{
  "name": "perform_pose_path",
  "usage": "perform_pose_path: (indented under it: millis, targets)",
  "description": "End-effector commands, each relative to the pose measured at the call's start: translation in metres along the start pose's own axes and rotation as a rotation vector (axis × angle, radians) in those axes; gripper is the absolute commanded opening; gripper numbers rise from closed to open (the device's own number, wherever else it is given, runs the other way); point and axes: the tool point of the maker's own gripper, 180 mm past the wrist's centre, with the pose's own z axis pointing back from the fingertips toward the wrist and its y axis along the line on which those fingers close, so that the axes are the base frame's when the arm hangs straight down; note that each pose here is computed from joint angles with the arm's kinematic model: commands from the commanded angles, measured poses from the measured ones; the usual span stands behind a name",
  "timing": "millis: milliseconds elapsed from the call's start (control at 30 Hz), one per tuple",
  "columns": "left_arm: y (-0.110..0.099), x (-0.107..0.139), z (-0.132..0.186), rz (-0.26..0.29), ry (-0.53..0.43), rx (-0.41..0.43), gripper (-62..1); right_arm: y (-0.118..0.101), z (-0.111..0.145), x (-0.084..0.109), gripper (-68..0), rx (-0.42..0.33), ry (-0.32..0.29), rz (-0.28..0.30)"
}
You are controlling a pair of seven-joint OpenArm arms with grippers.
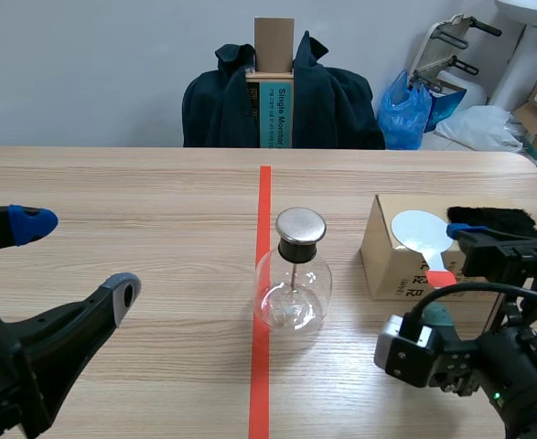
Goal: Do the electroscope experiment.
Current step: 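Pick up the white charging plate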
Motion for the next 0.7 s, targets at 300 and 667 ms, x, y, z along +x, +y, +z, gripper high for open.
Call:
perform_pose_path:
  millis: [300, 667]
  targets:
    - [-0.0029, 0.0095, -0.0016, -0.002, -0.033, -0.011, 1.4, -0.0192, -0.0079, -0.0057, 0.4, -0.056, -0.001, 0.035]
    - [-0.0029, 0.0094, -0.0016, -0.002, -0.033, -0.011, 1.4, -0.0187, -0.0078, -0.0042, -26.1, -0.054, -0.009, 0.048]
